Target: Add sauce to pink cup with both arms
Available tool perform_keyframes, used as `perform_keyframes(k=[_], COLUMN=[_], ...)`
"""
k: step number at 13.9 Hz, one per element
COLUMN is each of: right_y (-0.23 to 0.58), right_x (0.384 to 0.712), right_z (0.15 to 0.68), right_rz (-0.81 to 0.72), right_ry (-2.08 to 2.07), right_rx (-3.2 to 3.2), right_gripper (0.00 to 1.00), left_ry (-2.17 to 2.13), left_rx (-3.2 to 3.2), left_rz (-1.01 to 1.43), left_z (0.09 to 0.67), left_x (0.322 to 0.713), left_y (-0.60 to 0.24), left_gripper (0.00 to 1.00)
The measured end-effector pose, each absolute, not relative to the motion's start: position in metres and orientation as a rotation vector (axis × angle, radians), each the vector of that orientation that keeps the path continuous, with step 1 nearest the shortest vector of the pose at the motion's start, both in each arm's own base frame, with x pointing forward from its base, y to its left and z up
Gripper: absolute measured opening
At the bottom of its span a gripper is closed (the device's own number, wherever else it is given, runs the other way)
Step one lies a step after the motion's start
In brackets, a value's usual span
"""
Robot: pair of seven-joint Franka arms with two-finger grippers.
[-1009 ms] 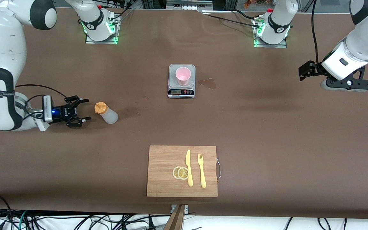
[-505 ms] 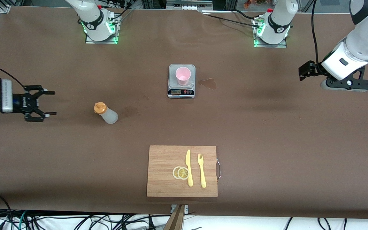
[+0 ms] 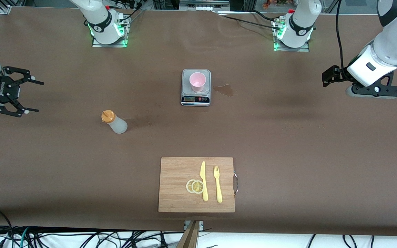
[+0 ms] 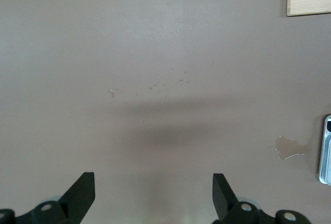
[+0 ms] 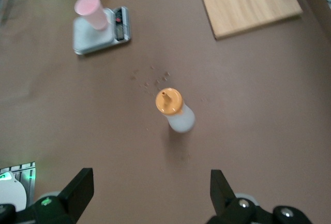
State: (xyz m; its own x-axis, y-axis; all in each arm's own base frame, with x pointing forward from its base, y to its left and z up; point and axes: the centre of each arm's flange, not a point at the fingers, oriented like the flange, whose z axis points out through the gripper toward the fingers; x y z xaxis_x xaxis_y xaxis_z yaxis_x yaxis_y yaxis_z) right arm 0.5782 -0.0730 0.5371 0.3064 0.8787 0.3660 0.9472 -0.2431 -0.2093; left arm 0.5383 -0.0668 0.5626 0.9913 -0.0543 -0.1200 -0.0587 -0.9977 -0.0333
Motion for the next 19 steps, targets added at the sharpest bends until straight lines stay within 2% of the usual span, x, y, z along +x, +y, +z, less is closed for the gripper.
perform_keyframes(k=[4,11,14,19], right_y=[-0.032,0.006,0.023,0.005], right_x=[0.554,0.546,0.542,0.543], right_z=[0.601,0.632,0.646,0.647], right_rz=[-0.091,0.031,0.03,0.015], right_ry=[-1.291,-0.47,-0.347,-0.276], right_rx=[-2.636,-3.083,-3.164,-3.135], right_gripper=[1.0,1.0,1.0,1.0], left_ry=[0.088,0.088,0.088,0.088], left_rx=[-3.098,-3.098,-3.098,-3.098], left_rz=[0.185,0.185,0.185,0.185], left_z=[0.563,0.563,0.563,0.563], left_x=[0.538,0.538,0.538,0.538], left_y=[-0.067,-0.067,-0.067,-0.067], left_gripper=[1.0,1.0,1.0,1.0])
